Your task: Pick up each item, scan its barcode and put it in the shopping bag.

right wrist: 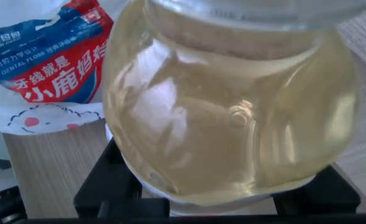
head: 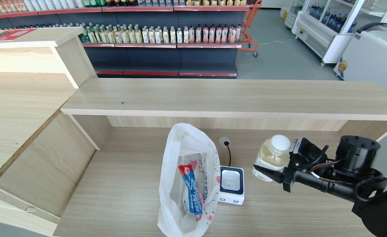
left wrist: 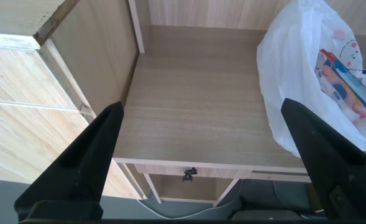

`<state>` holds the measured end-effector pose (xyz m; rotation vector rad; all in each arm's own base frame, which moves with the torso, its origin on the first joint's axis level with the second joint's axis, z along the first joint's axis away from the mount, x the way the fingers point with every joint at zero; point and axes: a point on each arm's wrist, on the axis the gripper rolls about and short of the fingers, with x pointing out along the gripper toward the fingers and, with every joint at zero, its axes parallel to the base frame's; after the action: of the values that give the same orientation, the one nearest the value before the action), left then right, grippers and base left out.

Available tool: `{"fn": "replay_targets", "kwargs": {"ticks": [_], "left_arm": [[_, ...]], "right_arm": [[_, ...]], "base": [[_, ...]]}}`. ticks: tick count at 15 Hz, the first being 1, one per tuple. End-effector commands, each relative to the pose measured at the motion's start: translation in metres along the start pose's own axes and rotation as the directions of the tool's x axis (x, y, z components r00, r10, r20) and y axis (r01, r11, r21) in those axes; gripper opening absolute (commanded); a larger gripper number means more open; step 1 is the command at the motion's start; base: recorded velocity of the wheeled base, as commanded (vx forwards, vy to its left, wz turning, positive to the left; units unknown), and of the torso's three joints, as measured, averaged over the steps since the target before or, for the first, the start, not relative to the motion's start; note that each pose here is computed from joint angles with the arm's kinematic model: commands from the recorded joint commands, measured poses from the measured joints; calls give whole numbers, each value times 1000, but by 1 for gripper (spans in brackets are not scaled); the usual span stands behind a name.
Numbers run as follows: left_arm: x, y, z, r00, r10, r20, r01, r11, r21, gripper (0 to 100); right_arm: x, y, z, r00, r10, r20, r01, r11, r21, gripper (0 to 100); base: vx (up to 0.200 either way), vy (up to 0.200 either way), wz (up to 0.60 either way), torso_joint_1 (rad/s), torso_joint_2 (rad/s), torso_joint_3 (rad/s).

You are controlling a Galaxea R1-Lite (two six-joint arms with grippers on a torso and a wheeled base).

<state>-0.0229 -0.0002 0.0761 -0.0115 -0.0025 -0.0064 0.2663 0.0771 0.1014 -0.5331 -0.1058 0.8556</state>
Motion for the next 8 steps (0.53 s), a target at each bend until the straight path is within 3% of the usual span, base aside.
{"fn": "replay_targets", "kwargs": {"ticks": [1, 5, 8], "left_arm": [[0, 0, 0, 1000, 0, 1, 0, 1000, -1, 100], [0, 0, 0, 1000, 0, 1, 0, 1000, -1, 100], [0, 0, 0, 1000, 0, 1, 0, 1000, -1, 100]], "right_arm": [[9, 6, -22, 999, 49, -24, -49, 999, -18, 0], [23, 8, -42, 991, 134, 28, -127, 975, -180, 0], [30, 6, -57, 991, 127, 37, -117, 971, -210, 0]], "base": [[0, 0, 0, 0, 0, 0], [0, 0, 0, 0, 0, 0], [0, 0, 0, 0, 0, 0]]}}
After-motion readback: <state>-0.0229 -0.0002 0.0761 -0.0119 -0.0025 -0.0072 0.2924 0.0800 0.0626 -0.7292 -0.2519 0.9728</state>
